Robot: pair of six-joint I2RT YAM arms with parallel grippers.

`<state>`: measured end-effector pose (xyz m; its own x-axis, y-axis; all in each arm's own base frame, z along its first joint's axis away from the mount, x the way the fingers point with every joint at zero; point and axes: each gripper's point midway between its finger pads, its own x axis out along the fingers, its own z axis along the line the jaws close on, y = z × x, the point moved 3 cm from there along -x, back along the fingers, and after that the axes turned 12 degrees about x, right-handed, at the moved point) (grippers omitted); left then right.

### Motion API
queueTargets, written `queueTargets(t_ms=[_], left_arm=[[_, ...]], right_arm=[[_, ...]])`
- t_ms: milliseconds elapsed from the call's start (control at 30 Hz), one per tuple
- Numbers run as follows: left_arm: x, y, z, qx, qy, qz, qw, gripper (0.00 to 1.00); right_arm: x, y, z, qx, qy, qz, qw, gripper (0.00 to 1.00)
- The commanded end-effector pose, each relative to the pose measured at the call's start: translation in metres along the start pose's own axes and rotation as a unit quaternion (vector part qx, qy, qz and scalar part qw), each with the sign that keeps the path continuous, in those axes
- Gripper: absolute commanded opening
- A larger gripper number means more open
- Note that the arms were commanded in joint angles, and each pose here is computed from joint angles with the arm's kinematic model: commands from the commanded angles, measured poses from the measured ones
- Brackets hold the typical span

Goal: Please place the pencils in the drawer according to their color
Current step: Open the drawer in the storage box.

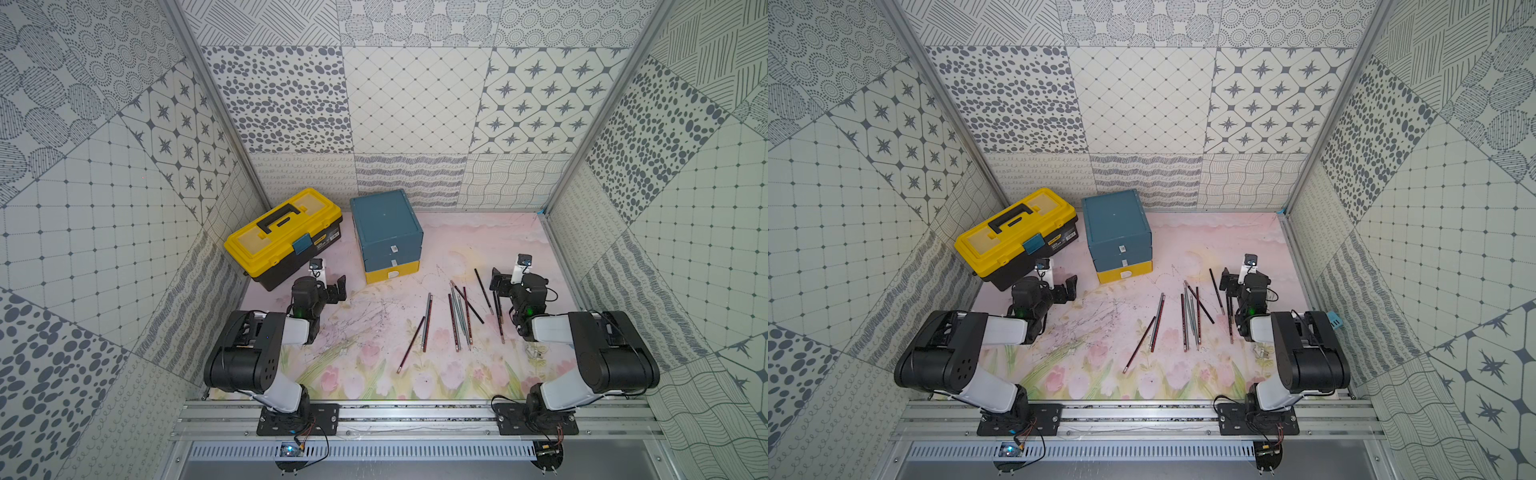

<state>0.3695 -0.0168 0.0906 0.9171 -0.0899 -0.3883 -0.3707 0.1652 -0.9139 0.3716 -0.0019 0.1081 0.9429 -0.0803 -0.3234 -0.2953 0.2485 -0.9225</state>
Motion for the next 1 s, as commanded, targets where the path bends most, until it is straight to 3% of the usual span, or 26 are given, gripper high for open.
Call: queueTargets(t_ms=[0, 367, 567, 767, 967], left_arm=[[0.002, -0.001, 0.0, 0.005, 0.006, 0.001, 1.0, 0.99], [0.002, -0.001, -0.001, 0.005, 0.007, 0.0, 1.0, 0.99], [0.0, -0.002, 0.001, 0.003, 0.002, -0.003, 1.0, 1.0], [-0.021, -0.012, 0.011, -0.011, -0.041, -0.034, 0.999, 0.99], [-0.047, -0.028, 0.016, -0.035, -0.054, -0.043, 0.997, 1.0]], right_arm=[[0.001, -0.007, 0.003, 0.003, -0.003, -0.018, 1.0, 0.99], [0.001, -0.008, 0.002, 0.004, -0.001, -0.02, 1.0, 0.99], [-0.004, -0.028, 0.004, 0.002, 0.015, -0.003, 1.0, 0.99], [-0.021, -0.047, 0.0, 0.007, 0.038, -0.002, 0.999, 0.99], [-0.043, -0.068, 0.0, 0.053, 0.05, -0.004, 0.997, 0.99]])
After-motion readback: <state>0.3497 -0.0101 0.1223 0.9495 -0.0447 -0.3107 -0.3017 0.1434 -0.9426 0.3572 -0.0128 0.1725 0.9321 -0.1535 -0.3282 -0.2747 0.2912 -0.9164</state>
